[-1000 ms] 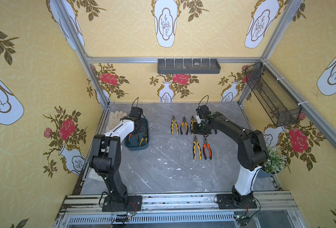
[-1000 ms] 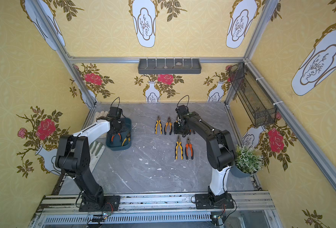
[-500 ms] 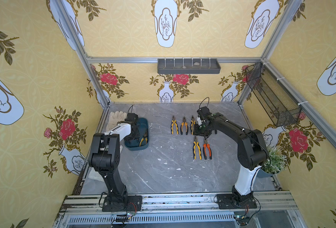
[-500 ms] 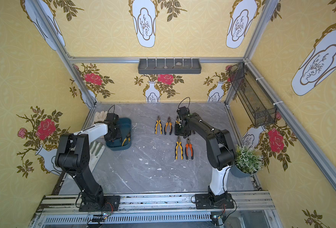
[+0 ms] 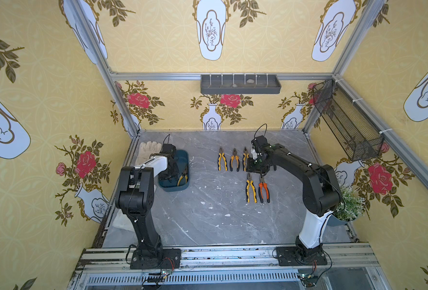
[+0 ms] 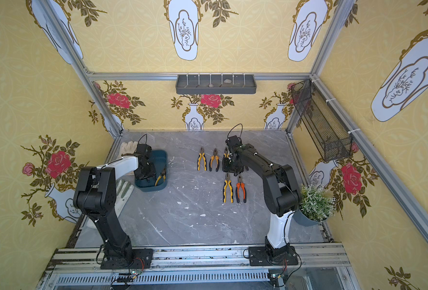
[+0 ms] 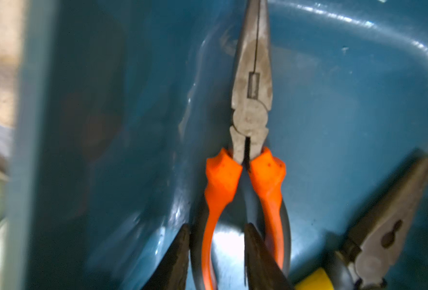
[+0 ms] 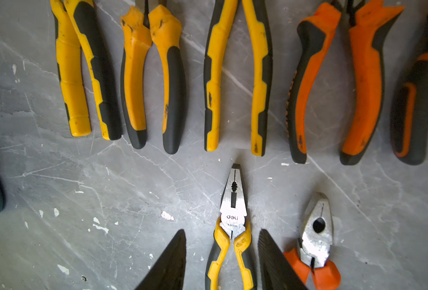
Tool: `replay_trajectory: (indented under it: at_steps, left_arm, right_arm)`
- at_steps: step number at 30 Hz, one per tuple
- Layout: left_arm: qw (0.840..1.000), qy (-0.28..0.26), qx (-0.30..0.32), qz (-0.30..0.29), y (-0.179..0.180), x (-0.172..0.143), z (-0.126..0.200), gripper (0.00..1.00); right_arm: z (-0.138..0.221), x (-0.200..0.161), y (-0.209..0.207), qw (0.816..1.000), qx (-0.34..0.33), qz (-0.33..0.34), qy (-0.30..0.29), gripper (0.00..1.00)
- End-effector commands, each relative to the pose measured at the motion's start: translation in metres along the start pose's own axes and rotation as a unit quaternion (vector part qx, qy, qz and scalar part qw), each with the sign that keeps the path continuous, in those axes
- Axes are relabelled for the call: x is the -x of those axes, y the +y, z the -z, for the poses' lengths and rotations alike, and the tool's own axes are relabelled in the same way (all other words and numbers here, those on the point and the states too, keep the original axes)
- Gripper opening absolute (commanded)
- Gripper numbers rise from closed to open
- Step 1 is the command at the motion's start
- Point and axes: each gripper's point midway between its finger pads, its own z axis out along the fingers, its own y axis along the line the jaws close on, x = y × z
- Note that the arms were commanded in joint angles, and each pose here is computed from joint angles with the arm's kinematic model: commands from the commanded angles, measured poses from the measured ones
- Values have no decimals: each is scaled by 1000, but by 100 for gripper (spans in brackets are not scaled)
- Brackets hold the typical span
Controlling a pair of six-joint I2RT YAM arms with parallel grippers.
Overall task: Take the pliers out of the storage box
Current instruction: Pick up the pliers from the storage box.
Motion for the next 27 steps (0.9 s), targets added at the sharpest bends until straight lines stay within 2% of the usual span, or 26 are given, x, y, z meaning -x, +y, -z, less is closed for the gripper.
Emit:
replay_trajectory:
  at_steps: [1,5,9,11,14,16,20,23,25,27]
  left_arm:
    - [999,40,-2,-6,1,-18,-5,36]
    - [998,55,-4,-3,4,-32,-7,35]
    - [998,68,-5,-6,5,-38,-7,28]
    - [997,72,-9,-5,5,-40,-7,22]
    - [998,68,-15,-2,4,-40,-6,0]
    - [998,57,-18,2,4,-38,-1,0]
    - [1000,1,-23,-8,1,-17,35,0]
    - [996,-73,1,-60,-5,3,80,0]
    - [983,-147,25,-111,-16,14,121,0]
    - [960,-218,51,-169,-31,16,155,0]
  right_arm:
    - [5,2,3,1000,7,5,-7,48]
    - [7,4,2,1000,7,4,-10,48]
    - [7,3,2,1000,10,4,-9,48]
    - [8,3,2,1000,11,4,-8,48]
    - [10,5,3,1000,12,4,-12,48]
    - [11,6,4,1000,13,5,-14,48]
    - [18,12,7,1000,15,8,-21,47]
    - [36,25,16,998,-12,31,-54,47]
    - [55,39,37,994,-21,56,-86,47]
    - [75,53,65,991,-6,75,-112,47]
